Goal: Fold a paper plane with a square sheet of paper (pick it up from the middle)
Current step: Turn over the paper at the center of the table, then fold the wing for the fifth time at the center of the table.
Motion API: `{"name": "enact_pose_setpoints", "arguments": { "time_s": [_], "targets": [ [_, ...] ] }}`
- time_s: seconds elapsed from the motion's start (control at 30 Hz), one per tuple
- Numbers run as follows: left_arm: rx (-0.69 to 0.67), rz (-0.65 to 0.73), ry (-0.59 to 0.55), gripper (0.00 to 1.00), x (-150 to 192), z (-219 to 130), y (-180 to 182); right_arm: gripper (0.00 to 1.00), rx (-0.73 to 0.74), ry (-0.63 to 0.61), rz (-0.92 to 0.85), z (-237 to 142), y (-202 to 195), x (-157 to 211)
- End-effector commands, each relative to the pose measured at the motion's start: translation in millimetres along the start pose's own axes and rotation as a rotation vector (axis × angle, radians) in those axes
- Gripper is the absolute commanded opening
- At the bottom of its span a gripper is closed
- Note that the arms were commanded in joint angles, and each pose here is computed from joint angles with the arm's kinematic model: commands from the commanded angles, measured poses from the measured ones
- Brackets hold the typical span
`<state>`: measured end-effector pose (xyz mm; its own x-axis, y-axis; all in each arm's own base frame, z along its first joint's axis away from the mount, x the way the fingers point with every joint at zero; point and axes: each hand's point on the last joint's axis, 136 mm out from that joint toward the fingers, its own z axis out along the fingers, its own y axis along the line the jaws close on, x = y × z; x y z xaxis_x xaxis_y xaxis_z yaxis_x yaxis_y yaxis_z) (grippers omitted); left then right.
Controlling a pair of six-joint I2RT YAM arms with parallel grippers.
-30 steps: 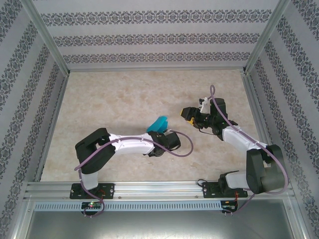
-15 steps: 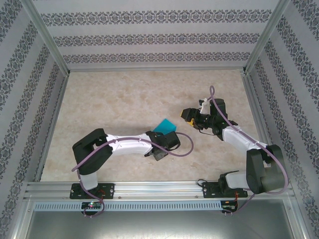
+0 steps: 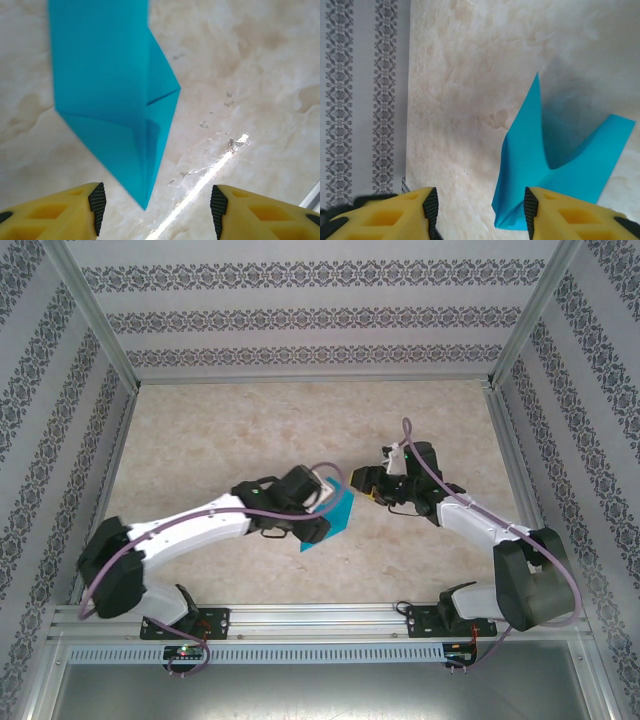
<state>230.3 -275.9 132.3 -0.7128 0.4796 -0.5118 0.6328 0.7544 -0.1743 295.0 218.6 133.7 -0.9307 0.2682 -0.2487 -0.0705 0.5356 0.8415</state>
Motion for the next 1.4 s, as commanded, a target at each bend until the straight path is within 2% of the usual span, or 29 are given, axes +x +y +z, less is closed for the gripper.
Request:
{"name": "enact_pose_setpoints", "arguments": {
  "time_s": [0.0,0.23,0.4,0.6,0.9,1.37],
  "targets": [
    [0.077,-0.202,-0.062,0.59,0,-16,17,0.47,0.009,-0.006,-0.031,12,16,-3],
    [0.138,-0.457,-0.075,0.54,16,-3,56,0.37,0.077,0.072,-0.089,51,35,17],
    [0.132,-0.564,-0.062,0.49,28,8,73,0.3,0.142,0.167,-0.13,83,37,43],
    [0.101,-0.602,-0.068,0.46,35,4,86,0.24,0.253,0.262,-0.165,103,19,70],
    [0.145,-0.61,-0.056,0.48,35,7,83,0.19,0.443,0.321,-0.198,88,-22,93],
    [0.248,-0.615,-0.019,0.47,24,19,69,0.15,0.512,0.325,-0.18,72,-52,107]
  ]
}}
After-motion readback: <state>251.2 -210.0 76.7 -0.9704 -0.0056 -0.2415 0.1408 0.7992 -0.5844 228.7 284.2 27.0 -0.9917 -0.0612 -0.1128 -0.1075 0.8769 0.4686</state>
